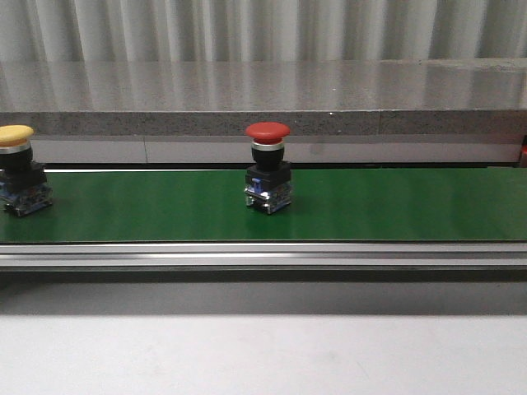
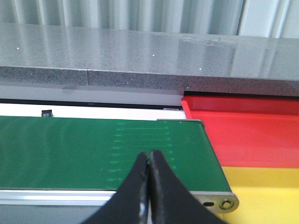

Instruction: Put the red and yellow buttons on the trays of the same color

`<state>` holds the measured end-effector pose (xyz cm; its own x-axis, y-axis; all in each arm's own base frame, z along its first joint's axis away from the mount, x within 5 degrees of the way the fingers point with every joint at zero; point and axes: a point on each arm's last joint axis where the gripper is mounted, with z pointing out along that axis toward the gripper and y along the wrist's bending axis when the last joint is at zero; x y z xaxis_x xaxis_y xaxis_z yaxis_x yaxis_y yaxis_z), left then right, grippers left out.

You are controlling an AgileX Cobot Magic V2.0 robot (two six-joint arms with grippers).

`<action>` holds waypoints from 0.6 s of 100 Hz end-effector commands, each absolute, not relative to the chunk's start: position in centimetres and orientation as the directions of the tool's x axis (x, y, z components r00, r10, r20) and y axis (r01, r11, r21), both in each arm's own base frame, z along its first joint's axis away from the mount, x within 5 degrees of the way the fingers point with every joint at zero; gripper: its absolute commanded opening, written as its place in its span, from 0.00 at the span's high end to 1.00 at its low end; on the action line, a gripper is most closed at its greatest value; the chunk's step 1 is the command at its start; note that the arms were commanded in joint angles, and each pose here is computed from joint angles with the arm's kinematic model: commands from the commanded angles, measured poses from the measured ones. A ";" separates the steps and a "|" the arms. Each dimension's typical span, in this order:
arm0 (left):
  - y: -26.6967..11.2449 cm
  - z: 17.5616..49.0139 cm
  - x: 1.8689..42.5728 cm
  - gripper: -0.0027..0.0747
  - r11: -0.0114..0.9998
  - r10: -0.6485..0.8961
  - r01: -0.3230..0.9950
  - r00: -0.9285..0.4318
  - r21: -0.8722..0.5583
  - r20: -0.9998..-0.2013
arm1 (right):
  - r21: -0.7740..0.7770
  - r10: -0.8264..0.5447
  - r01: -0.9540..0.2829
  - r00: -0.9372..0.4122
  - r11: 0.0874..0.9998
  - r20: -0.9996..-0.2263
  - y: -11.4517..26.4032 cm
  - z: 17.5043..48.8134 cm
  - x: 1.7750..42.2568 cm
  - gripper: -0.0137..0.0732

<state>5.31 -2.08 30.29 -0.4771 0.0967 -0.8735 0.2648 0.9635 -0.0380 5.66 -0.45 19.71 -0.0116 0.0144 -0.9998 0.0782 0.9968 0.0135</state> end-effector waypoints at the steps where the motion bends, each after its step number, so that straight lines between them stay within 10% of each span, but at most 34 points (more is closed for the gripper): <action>1: -2.2 31.5 5.6 0.99 0.961 0.069 0.270 -0.412 -0.050 -0.909 | 0.001 -0.008 0.078 0.113 0.997 -0.994 -0.4 21.1 5.4 0.92; 60: -2.2 31.5 5.6 0.99 0.961 0.069 0.270 -0.412 -0.050 -0.909 | 0.072 0.091 0.078 -0.266 0.994 -0.960 -0.4 31.9 6.9 0.92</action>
